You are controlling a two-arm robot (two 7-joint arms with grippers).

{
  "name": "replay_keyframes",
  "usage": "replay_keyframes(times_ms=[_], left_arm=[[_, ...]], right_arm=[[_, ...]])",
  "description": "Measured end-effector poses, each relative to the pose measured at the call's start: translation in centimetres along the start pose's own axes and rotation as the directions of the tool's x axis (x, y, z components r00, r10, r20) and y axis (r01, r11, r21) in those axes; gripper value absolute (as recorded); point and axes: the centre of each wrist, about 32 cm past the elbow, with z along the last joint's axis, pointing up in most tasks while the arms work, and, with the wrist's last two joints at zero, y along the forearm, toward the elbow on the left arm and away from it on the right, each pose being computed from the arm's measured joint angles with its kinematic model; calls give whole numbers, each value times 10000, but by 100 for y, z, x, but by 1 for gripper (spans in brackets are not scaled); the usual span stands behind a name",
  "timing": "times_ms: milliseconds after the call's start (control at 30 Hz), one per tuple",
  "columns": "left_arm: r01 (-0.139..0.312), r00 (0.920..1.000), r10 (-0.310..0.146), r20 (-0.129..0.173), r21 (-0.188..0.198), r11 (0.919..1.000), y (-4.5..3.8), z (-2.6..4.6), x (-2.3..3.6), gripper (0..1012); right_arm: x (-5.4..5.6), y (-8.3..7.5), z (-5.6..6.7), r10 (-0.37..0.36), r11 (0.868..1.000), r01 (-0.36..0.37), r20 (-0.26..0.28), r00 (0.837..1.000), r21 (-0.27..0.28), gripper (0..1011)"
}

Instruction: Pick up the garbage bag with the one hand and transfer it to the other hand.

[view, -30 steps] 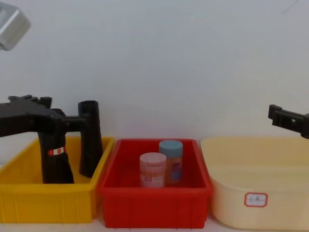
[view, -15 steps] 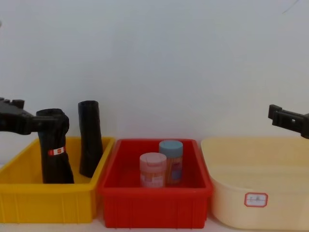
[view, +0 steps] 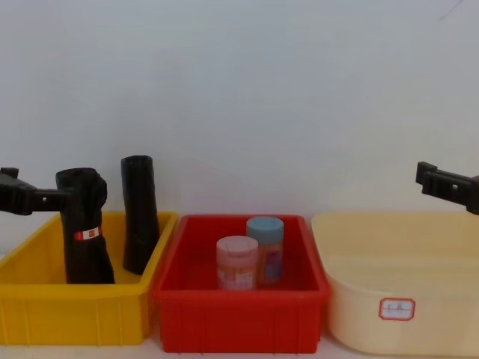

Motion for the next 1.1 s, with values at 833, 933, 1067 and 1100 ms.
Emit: replay_keyframes(times_ms=[833, 933, 1067, 1100], left_arm=[[353, 9992, -346, -213, 289, 9990, -262, 19, 77, 1000], [415, 9990, -409, -174, 319, 9986, -300, 18, 76, 1000], [486, 9988, -483, -102, 313, 9983, -355, 16, 69, 1000], [509, 9987, -507, -75, 305, 9982, -375, 14, 67, 1000]], right_arm=[[0, 0, 0, 0, 10000, 0, 0, 10000, 0, 1001], [0, 0, 0, 0, 10000, 0, 0, 10000, 0, 1001], [0, 0, 0, 1, 10000, -1, 0, 10000, 0, 1001], [0, 0, 0, 0, 10000, 0, 0, 10000, 0, 1001]])
